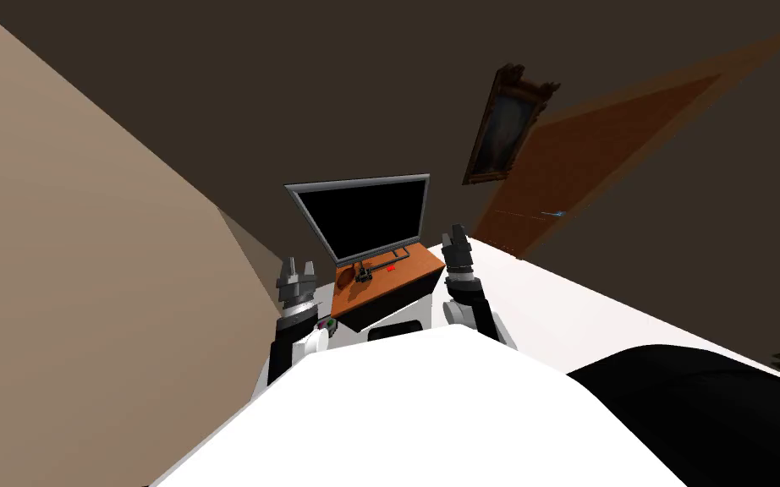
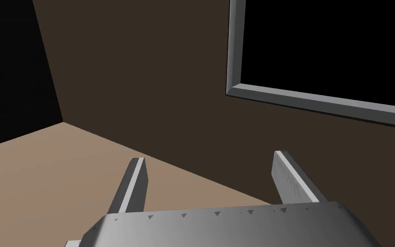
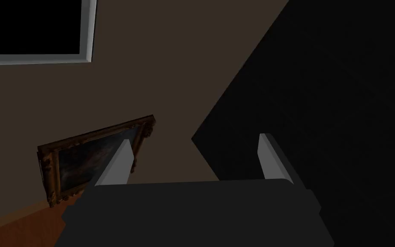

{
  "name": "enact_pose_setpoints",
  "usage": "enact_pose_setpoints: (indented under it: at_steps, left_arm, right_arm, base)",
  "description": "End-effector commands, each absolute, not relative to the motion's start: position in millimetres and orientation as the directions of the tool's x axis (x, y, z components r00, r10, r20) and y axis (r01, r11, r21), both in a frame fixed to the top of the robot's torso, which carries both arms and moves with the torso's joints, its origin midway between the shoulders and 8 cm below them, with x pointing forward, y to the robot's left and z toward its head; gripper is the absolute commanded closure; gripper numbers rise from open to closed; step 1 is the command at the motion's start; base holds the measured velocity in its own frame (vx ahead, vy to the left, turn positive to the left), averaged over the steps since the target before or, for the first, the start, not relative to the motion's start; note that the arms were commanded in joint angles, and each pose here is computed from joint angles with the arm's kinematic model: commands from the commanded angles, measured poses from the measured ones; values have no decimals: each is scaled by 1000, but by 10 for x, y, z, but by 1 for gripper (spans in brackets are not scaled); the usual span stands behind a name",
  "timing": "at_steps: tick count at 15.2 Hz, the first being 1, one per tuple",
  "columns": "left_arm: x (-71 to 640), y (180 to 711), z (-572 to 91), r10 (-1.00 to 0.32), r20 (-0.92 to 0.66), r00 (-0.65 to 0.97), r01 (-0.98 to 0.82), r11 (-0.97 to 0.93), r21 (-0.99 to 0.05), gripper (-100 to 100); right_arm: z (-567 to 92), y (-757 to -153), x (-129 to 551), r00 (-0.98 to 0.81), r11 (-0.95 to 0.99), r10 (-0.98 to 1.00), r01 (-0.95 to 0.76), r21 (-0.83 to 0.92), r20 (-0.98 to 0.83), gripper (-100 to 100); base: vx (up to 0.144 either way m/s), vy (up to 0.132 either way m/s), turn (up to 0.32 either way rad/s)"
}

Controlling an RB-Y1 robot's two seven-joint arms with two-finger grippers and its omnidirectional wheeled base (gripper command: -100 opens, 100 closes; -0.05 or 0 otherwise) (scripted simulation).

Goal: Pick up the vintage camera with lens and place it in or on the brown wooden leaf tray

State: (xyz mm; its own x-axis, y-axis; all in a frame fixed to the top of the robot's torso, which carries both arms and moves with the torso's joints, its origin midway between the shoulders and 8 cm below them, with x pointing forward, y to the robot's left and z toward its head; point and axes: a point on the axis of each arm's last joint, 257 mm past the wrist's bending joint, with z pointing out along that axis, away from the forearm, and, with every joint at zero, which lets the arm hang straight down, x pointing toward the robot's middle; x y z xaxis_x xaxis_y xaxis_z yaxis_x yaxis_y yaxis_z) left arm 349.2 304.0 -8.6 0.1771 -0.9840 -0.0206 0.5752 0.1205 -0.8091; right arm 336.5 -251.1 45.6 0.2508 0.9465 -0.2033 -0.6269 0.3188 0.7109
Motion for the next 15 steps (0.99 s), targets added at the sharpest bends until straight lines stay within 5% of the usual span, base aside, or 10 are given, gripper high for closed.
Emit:
enact_pose_setpoints:
  at_steps: [1, 15]
  left_arm:
    - [3519, 3091, -176, -981, -43, 188, 561, 143, -815, -100]
    - [3626, 3754, -939, -925, -174, 337, 424, 314, -850, -100]
  right_arm:
    - [456, -2511, 3365, 251, 319, 946, -627, 711, -203, 0]
    - [457, -2511, 3365, 251, 319, 946, -627, 711, -203, 0]
  base:
    - [4, 3, -156]
    - [8, 18, -224]
